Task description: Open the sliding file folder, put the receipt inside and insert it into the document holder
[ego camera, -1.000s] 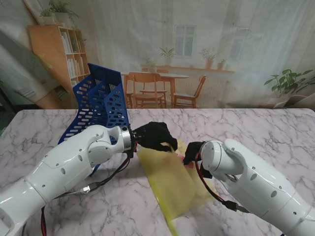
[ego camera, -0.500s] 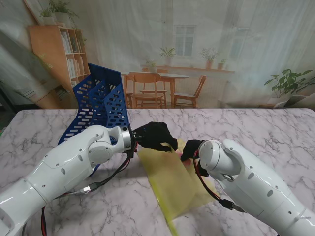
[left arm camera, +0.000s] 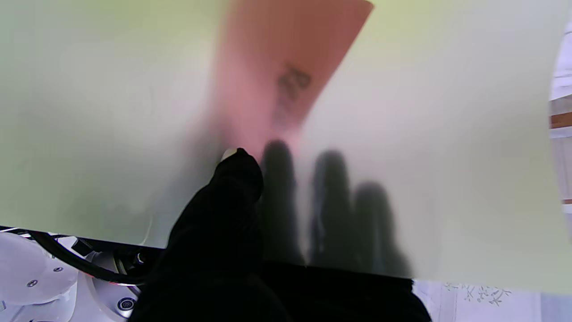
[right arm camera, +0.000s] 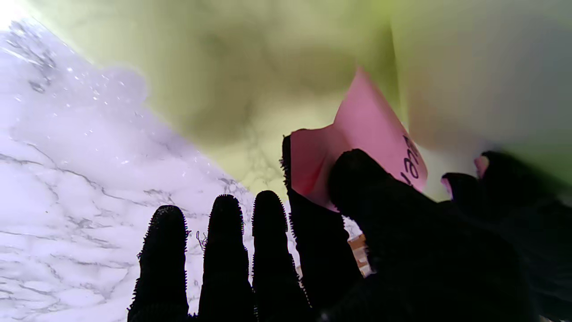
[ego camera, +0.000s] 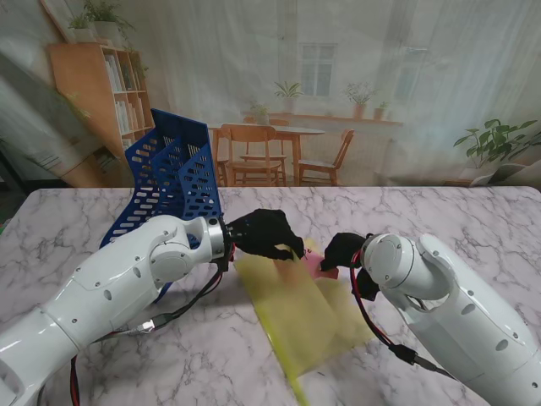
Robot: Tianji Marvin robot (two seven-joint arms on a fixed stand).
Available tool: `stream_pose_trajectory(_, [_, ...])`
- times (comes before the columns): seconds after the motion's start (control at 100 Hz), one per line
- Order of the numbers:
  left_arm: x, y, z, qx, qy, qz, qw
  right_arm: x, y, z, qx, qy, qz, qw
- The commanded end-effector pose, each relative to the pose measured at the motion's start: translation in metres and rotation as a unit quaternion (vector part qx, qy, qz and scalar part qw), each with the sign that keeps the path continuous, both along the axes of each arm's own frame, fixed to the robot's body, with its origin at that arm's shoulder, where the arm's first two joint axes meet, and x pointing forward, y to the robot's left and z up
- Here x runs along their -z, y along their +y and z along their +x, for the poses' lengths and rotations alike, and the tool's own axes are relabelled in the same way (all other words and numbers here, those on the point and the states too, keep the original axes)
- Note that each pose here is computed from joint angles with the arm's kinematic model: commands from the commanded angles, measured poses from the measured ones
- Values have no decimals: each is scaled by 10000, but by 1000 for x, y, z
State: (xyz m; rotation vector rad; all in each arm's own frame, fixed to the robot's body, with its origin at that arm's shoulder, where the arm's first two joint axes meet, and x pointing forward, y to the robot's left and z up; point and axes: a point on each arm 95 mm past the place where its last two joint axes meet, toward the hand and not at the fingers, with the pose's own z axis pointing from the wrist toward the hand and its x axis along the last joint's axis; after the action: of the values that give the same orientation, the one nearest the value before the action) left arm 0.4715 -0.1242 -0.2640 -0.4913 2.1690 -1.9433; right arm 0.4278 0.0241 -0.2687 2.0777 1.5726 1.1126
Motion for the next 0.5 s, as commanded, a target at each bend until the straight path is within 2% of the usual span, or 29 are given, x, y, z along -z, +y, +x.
stream_pose_trajectory(0.0, [0,-2,0,31,4,62,10000,3,-3,2,12,64,-194,9998])
stream_pose_trajectory(0.21, [0,-3,1,41,19,64,10000,25,8,7,-112,377,-565,9976])
stream_pose_trajectory(0.38, [0,-4,1,52,18,65,10000,40,15,13,-219,348,-948,9947])
stream_pose_trajectory(0.49, [0,-4,1,56,18,74,10000,45,20,13,-250,396,-988,9940])
